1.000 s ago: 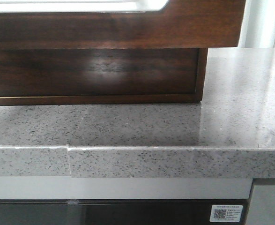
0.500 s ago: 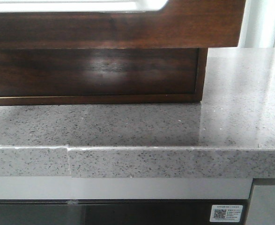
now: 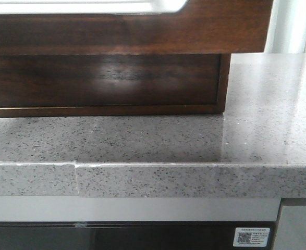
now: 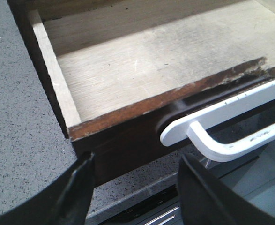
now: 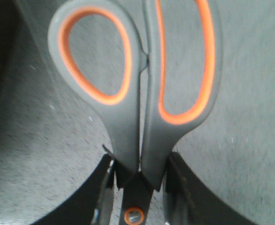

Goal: Put scissors in drawer with both arms
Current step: 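Lift the scissors with the right gripper and carry them over the drawer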

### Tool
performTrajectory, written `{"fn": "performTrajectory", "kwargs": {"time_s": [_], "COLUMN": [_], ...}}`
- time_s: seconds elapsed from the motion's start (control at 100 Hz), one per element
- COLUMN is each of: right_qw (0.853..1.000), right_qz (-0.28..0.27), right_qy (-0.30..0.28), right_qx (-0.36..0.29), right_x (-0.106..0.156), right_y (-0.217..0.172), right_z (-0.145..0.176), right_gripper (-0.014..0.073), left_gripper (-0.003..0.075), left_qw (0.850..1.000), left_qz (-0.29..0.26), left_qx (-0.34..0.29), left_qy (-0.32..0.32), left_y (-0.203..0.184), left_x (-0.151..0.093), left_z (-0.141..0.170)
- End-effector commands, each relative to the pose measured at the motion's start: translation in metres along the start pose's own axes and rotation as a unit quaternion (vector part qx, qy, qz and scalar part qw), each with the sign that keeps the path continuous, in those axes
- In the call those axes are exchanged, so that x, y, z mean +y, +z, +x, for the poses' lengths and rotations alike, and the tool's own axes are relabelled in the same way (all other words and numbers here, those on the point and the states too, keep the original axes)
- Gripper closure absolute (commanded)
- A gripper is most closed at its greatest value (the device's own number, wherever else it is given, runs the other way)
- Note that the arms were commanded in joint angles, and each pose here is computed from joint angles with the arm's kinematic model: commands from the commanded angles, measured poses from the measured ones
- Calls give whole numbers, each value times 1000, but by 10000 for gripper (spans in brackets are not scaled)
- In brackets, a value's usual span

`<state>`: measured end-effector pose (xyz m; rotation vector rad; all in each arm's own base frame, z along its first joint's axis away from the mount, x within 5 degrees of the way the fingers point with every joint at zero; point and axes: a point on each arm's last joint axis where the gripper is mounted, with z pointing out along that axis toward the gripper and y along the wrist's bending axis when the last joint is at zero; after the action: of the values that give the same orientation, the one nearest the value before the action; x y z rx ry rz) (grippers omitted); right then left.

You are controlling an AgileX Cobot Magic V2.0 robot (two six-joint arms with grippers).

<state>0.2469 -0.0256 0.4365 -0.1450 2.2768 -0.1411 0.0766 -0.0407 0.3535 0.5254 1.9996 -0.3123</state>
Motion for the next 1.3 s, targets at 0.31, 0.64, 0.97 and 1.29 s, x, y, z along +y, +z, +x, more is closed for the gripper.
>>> {"fn": "performTrajectory", "kwargs": {"time_s": [0.31, 0.64, 0.97, 1.29], "right_qw": [954, 860, 797, 767], "right_qz": [-116, -223, -267, -225], "right_qy": [-149, -344, -465, -562], "right_qx": [-232, -304, -276, -214], "right_x": [61, 130, 205, 255], "right_y": [-104, -120, -83, -28], "right_z": [-44, -44, -41, -34], "right_gripper": [504, 504, 504, 504], "left_gripper": [353, 353, 353, 353], "left_qw": [999, 999, 999, 999], "left_qz": [-2, -2, -2, -2], "left_qx": [-47, -47, -47, -47], "left_qy": [-9, -9, -9, -9], "left_y": [-3, -3, -3, -3], "left_x": [1, 1, 1, 1], "left_z": [-15, -15, -15, -15]}}
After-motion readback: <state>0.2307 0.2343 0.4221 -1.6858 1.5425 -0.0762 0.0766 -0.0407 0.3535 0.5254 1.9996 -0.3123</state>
